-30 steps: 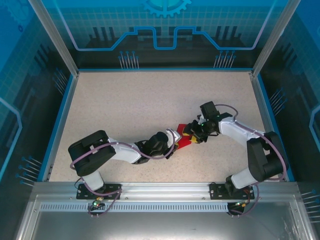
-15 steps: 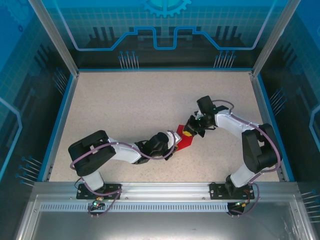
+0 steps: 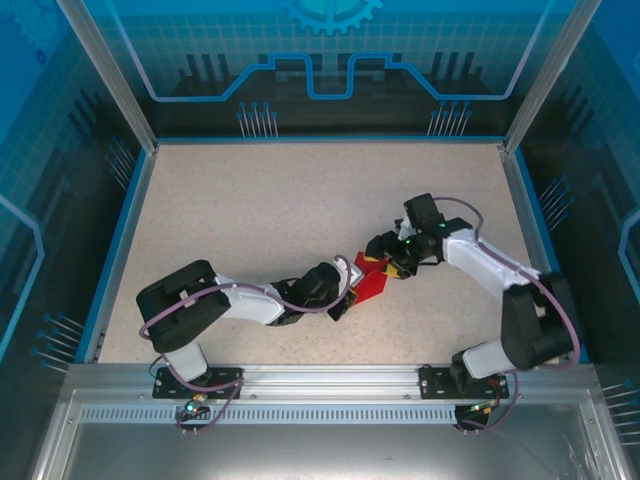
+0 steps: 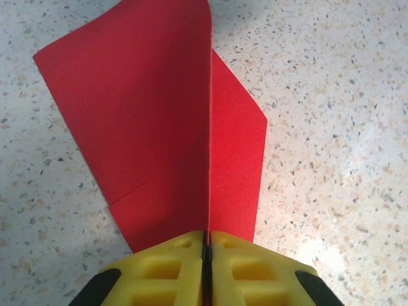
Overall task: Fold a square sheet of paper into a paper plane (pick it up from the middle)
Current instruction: Fourth fold the wing at the center of the table.
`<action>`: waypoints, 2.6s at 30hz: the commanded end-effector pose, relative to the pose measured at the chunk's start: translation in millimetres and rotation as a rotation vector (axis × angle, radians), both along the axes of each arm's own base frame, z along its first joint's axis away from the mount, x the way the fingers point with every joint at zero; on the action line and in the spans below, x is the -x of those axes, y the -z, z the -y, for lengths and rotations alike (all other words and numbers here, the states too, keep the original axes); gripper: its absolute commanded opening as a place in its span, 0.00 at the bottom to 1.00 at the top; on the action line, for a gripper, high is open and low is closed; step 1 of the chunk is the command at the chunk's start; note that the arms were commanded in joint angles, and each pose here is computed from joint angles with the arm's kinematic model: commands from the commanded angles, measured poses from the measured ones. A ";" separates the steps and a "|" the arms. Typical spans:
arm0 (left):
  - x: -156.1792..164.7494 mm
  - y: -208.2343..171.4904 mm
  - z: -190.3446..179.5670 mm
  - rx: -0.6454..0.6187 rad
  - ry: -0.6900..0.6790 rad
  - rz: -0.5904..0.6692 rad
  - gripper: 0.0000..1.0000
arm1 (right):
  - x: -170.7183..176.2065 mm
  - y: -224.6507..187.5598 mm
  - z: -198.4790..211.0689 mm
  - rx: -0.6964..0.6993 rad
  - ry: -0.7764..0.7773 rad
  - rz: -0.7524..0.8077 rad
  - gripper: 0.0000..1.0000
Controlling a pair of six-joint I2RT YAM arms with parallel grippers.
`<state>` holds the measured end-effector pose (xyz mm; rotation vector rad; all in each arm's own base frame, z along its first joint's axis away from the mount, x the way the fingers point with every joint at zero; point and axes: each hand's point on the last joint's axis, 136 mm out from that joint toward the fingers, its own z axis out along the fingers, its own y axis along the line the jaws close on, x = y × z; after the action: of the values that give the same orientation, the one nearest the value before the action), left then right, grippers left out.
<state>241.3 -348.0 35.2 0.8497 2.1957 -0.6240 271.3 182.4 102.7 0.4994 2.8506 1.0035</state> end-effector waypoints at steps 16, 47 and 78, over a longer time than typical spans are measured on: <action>6.1 -19.2 6.4 0.273 -0.227 -0.315 0.09 | 25.0 32.0 -7.8 -0.004 -0.135 0.162 0.52; 6.5 6.8 1.4 0.302 -0.342 -0.449 0.10 | 17.0 71.7 -23.0 0.010 -0.180 0.113 0.40; 3.3 17.9 -3.8 0.295 -0.393 -0.509 0.15 | 24.8 99.2 -11.3 0.139 -0.164 0.007 0.46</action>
<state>237.6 -342.1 21.3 0.1143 2.4968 -0.9964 256.0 201.6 20.1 0.2322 2.8866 0.9420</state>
